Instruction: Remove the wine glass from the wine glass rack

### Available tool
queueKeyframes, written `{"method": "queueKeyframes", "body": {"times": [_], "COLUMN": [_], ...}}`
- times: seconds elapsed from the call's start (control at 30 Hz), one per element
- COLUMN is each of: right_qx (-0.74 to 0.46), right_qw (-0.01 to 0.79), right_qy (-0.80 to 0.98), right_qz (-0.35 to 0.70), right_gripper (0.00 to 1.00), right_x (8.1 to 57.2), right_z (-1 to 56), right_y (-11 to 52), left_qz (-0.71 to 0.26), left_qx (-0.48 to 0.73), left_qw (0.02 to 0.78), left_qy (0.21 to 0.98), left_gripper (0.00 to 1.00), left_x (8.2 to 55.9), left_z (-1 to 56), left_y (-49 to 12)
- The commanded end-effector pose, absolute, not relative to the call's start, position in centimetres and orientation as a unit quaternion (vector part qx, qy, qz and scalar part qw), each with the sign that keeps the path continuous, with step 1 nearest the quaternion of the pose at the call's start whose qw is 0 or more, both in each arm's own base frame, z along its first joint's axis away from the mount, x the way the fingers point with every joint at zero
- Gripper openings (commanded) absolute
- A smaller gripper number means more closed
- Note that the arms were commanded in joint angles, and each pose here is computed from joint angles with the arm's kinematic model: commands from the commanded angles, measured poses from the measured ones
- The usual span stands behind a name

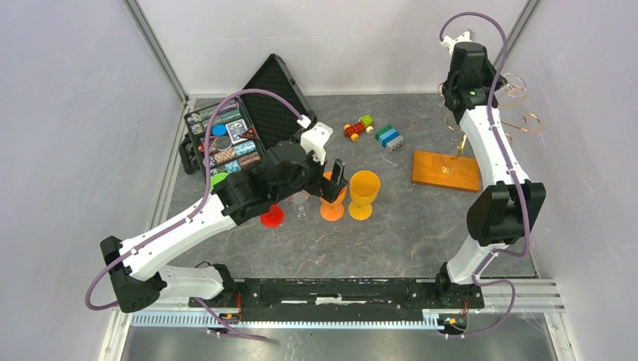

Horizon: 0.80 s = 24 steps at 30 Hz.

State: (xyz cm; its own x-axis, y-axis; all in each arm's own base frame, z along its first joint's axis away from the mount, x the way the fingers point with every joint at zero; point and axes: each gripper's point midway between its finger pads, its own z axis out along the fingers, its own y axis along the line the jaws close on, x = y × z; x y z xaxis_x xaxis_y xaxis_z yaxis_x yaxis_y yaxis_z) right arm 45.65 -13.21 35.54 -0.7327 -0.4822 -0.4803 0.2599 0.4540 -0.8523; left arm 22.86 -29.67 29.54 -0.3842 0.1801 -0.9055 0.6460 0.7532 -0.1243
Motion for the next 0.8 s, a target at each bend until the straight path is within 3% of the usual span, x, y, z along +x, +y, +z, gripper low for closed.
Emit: {"method": "queueKeyframes", "body": {"times": [0.0, 0.33, 0.77], "right_qx": [-0.054, -0.009, 0.015], "right_qw": [0.369, 0.343, 0.375], "right_qy": [0.756, 0.729, 0.707], "right_qz": [-0.537, -0.592, -0.600], "right_gripper": [0.00, 0.00, 0.00], "right_x": [44.9, 41.9, 39.0], "right_z": [37.5, 39.7, 42.7], "right_y": [-13.1, -14.4, -14.7], "left_qz": [-0.242, -0.245, -0.189], "left_qx": [0.270, 0.262, 0.191], "left_qw": [0.512, 0.517, 0.574], "left_qy": [0.779, 0.777, 0.774], "left_gripper": [1.00, 1.00, 1.00], "left_x": [23.4, 23.2, 24.3], "left_z": [30.5, 30.9, 32.0], "left_y": [-30.1, -29.5, -25.0]}}
